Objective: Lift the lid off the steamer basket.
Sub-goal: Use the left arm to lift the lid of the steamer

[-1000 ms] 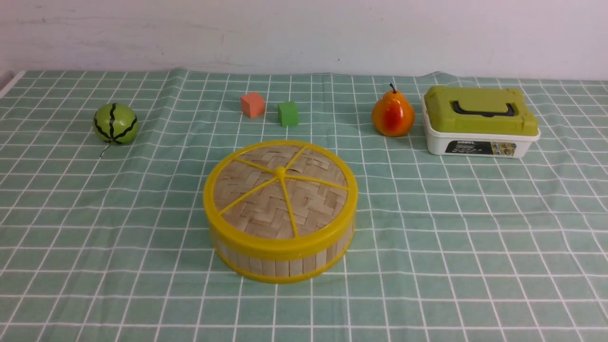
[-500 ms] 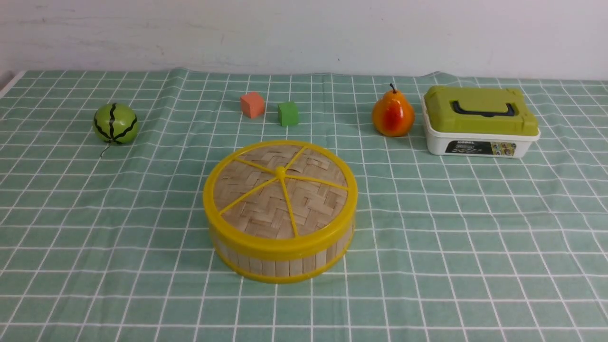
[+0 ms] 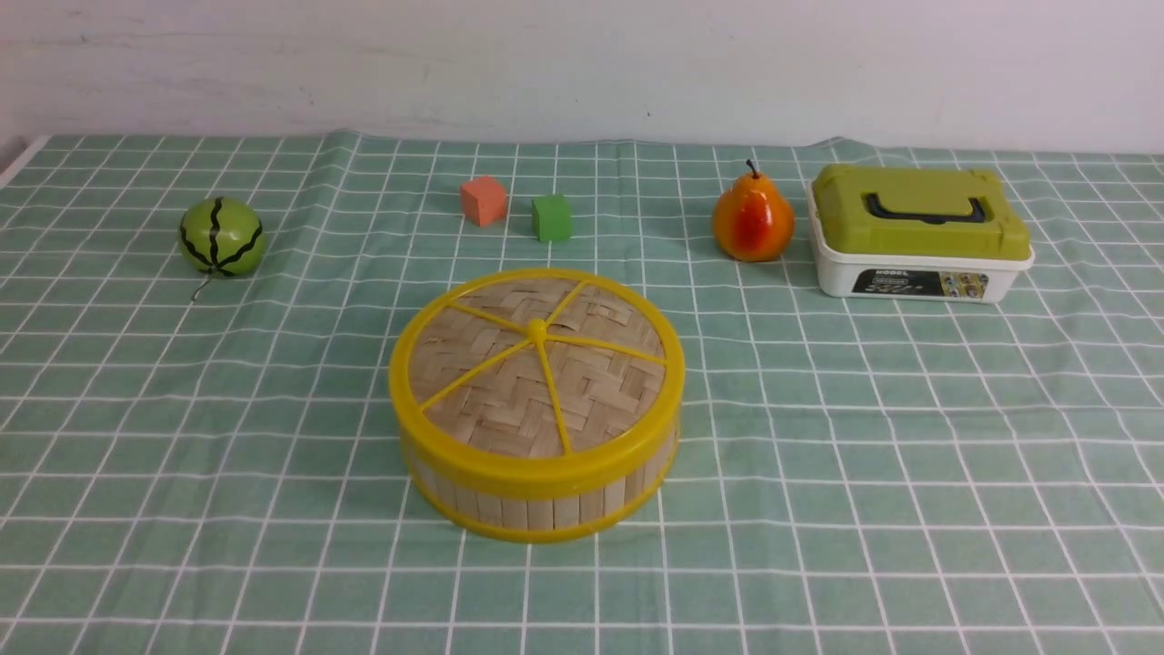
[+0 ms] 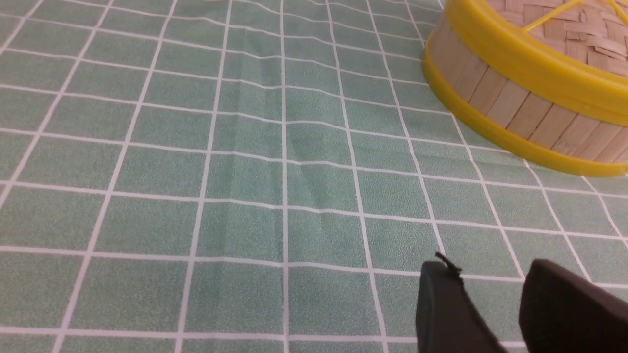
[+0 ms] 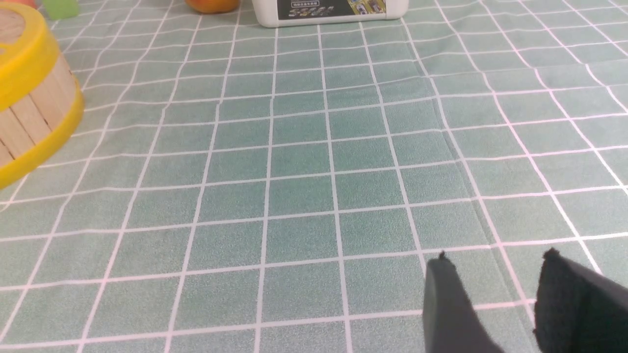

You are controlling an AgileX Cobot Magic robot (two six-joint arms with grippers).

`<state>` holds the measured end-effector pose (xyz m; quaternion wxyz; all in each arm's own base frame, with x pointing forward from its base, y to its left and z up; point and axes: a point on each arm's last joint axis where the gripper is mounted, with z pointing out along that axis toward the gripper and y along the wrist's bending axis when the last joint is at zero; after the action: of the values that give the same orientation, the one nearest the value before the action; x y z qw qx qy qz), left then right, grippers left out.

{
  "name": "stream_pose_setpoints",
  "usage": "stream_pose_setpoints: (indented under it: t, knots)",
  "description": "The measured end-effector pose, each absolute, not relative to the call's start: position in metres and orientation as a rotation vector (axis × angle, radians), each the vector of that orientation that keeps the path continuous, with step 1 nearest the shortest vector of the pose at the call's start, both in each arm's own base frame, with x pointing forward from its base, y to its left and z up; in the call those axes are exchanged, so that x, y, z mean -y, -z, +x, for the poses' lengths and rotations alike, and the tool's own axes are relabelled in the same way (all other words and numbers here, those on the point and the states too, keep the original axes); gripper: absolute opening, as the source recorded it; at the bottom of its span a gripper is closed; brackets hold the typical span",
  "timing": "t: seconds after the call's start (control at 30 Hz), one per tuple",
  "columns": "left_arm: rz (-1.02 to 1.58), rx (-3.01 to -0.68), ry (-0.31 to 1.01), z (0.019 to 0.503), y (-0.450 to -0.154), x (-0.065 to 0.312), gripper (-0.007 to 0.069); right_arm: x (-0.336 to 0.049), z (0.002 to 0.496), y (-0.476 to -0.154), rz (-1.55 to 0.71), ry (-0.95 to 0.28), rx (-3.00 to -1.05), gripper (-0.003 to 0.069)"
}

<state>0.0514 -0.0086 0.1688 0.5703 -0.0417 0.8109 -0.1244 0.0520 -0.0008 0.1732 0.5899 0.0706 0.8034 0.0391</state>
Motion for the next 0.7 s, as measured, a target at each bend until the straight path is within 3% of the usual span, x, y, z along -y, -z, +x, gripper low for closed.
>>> stream_pose_setpoints:
  t: [0.37,0.47,0.57,0.7]
  knots:
    - [-0.098,-1.903,0.292,0.051,-0.169,0.009,0.0237,0.001,0.052,-0.173,0.164,-0.091,-1.87,0.0241]
    - [-0.179,-1.893,0.386,0.051,-0.17,0.011,0.0237,0.001,0.052,-0.173,0.164,-0.091,-1.87,0.0241]
    - [-0.657,-1.767,0.935,0.051,-0.179,0.021,0.0237,0.001,0.052,-0.173,0.164,-0.091,-1.87,0.0241]
    - [-1.01,-1.582,1.326,0.052,-0.188,0.025,0.0237,0.001,0.052,-0.173,0.164,-0.091,-1.87,0.0241]
